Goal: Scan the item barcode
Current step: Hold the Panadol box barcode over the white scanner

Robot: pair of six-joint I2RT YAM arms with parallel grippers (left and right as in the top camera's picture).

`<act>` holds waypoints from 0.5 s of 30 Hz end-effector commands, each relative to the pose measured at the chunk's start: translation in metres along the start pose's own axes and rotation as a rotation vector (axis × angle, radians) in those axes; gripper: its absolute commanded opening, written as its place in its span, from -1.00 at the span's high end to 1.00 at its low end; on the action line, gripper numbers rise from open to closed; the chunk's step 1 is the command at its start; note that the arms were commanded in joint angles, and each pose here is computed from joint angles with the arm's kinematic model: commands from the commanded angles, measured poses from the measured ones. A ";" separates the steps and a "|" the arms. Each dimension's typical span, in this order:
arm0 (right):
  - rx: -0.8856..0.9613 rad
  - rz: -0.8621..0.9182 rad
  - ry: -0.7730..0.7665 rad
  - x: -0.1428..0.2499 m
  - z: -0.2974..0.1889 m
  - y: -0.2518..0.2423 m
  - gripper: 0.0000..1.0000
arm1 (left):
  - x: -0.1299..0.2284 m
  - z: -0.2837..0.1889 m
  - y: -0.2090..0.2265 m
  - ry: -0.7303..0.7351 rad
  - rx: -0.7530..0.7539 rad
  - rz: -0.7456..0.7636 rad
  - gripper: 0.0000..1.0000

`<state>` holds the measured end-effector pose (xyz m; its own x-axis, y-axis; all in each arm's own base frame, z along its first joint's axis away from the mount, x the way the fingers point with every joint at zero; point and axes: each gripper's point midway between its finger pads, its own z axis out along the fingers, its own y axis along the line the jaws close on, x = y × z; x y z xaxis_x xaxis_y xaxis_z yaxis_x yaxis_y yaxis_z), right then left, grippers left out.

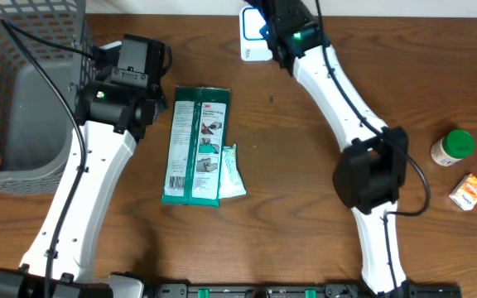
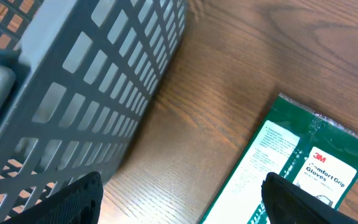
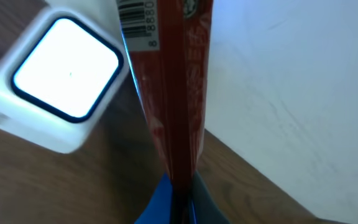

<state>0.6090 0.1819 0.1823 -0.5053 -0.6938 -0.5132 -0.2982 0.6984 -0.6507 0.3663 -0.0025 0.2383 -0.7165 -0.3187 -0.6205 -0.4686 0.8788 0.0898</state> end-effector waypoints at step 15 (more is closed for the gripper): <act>0.188 -0.381 0.113 0.027 0.066 0.052 0.98 | 0.001 0.002 0.003 0.002 -0.018 0.017 -0.64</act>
<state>0.6370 0.1820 0.1121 -0.4913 -0.8207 -0.2917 -0.2883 0.4693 -0.8347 0.3662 -0.0025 0.2383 -0.7168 -0.3186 -0.6203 -0.4686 0.8788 0.0901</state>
